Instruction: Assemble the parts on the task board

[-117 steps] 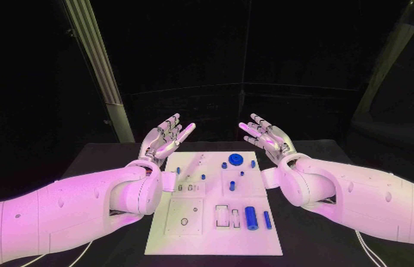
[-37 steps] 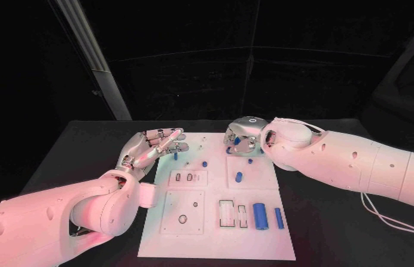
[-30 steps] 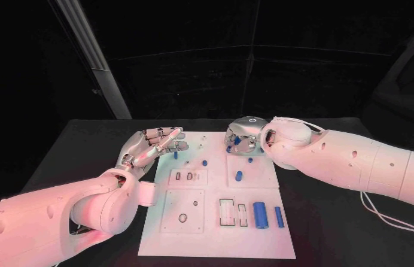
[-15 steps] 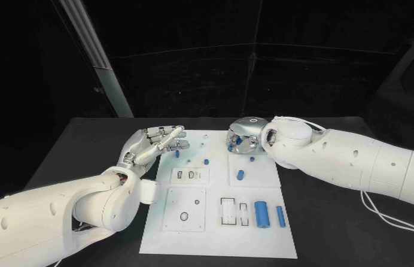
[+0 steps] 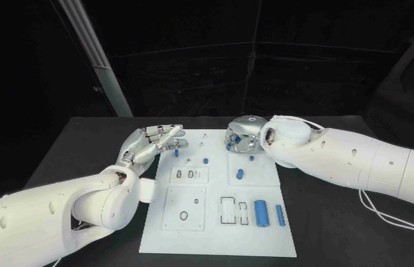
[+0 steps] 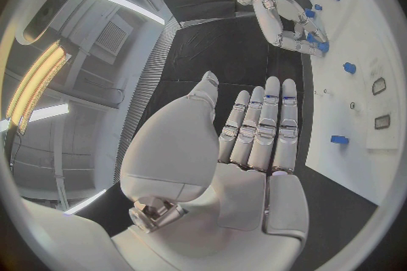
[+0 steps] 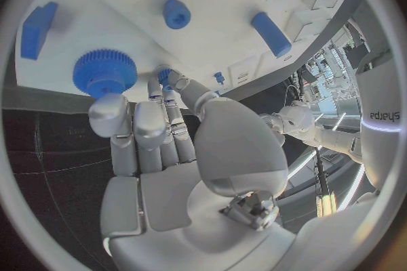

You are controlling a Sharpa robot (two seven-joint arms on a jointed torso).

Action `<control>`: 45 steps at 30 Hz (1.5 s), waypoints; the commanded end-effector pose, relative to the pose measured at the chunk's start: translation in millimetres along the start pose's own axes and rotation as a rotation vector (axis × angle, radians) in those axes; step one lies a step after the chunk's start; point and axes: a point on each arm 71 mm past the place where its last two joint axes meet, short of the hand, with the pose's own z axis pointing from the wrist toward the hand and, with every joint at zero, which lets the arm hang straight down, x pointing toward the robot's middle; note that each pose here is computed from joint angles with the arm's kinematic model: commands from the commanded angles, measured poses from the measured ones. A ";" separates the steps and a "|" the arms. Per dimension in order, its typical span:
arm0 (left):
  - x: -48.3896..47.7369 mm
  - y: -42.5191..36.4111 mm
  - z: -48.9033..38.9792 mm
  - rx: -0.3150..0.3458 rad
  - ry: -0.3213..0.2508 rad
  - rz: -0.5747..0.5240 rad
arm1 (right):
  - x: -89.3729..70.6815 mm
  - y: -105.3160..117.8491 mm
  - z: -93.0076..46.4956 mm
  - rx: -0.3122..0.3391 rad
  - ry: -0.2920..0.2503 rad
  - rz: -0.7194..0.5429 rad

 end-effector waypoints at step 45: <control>3.0 -7.2 7.8 0.021 0.025 -0.001 | -20.3 30.8 42.5 0.038 -0.228 0.029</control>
